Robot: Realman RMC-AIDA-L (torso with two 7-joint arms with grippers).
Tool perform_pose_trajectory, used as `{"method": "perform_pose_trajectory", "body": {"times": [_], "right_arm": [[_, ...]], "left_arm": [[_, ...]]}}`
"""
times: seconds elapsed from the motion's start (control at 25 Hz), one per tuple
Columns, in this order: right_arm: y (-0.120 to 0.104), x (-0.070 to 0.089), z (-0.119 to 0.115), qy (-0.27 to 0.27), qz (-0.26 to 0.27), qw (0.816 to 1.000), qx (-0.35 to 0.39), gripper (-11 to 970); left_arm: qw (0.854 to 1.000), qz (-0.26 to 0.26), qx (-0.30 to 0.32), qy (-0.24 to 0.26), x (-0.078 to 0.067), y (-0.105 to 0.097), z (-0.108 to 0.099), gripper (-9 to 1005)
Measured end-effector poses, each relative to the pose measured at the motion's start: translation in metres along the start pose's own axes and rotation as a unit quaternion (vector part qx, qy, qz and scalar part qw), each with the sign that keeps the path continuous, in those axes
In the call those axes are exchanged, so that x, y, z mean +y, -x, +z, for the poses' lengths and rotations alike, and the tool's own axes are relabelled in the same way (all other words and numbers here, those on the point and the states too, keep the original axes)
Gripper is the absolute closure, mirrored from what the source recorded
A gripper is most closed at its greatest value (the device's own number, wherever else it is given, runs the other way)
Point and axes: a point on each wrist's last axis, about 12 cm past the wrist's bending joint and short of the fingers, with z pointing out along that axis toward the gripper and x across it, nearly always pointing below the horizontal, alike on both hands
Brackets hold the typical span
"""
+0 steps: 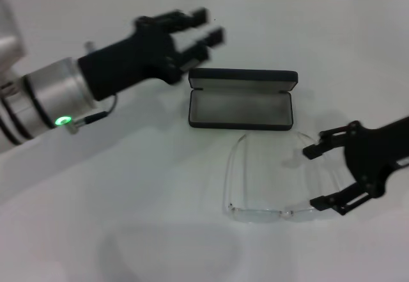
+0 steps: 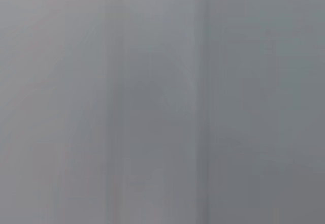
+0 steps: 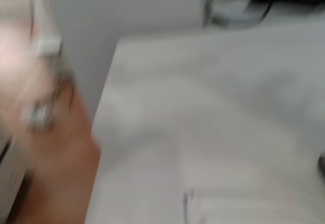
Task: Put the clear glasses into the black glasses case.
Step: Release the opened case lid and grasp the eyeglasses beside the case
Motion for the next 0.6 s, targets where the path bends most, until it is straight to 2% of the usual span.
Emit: {"method": "perform_pose_trajectory", "body": {"times": [0.12, 0.28, 0.4, 0.6], "right_arm": [[0.032, -0.011, 0.018, 0.03, -0.021, 0.996, 0.079, 228], [0.056, -0.014, 0.042, 0.06, -0.045, 0.987, 0.143, 231], [0.066, -0.015, 0.056, 0.059, -0.062, 0.981, 0.175, 233], [0.077, -0.011, 0.078, 0.073, -0.09, 0.969, 0.219, 236]], "left_arm": [[0.998, -0.022, -0.03, 0.047, 0.005, -0.015, -0.019, 559], [0.996, -0.039, -0.039, 0.072, 0.007, -0.021, -0.026, 558], [0.995, -0.046, -0.041, 0.08, 0.008, -0.022, -0.028, 434], [0.992, -0.061, -0.042, 0.1, 0.01, -0.026, -0.033, 330]]}}
